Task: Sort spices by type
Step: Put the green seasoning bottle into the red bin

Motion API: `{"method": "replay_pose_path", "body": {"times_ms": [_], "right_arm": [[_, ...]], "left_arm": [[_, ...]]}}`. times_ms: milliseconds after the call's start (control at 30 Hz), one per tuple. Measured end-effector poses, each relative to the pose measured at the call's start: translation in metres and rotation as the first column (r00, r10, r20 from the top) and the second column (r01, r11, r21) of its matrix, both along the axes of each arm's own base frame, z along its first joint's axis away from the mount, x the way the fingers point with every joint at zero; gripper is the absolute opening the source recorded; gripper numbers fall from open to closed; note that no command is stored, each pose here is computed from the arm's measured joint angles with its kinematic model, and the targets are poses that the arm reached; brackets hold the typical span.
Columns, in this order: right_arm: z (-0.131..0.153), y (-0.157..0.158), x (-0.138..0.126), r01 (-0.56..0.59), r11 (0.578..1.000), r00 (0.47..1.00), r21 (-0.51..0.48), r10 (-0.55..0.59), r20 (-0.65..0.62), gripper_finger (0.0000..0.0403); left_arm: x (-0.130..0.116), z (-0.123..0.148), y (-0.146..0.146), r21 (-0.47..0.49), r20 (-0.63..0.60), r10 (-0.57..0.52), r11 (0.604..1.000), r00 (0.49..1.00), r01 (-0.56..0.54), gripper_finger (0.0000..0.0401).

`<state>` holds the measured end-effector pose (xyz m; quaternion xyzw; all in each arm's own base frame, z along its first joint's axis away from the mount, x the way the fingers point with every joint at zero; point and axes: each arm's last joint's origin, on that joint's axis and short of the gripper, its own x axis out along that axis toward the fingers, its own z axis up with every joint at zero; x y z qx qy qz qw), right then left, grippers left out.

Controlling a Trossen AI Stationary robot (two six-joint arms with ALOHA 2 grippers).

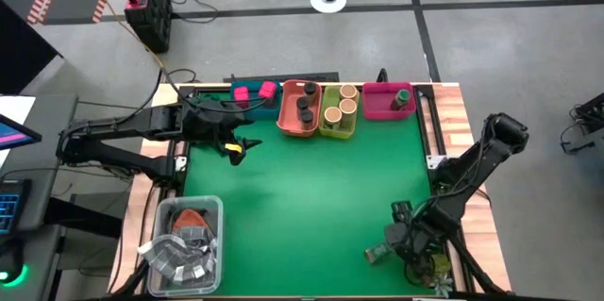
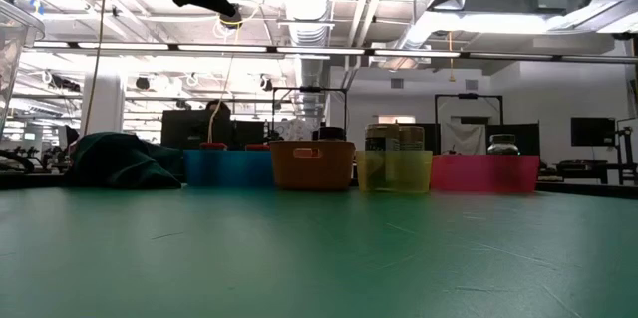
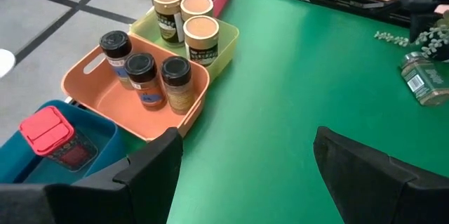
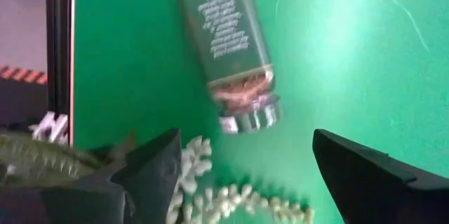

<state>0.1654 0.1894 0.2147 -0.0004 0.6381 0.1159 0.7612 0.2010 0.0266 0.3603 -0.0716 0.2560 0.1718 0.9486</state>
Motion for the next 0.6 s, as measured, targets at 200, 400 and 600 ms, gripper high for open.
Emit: {"method": "replay_pose_path", "body": {"times_ms": [200,400,600], "right_arm": [[-0.01,-0.009,0.007,0.033,0.999,0.999,0.003,-0.033,0.006,0.0333],[-0.019,-0.012,0.008,-0.006,1.0,1.0,0.008,0.005,0.028,0.0331],[-0.025,-0.011,0.009,-0.056,0.998,0.996,0.022,0.055,0.065,0.0331]], "left_arm": [[0.0,0.0,0.0,-0.005,0.003,0.005,1.0,1.0,-0.005,0.0306],[0.0,0.0,0.0,-0.012,0.005,0.011,1.0,1.0,-0.011,0.0306],[0.0,0.0,0.0,-0.018,0.007,0.014,1.0,1.0,-0.014,0.0306]]}}
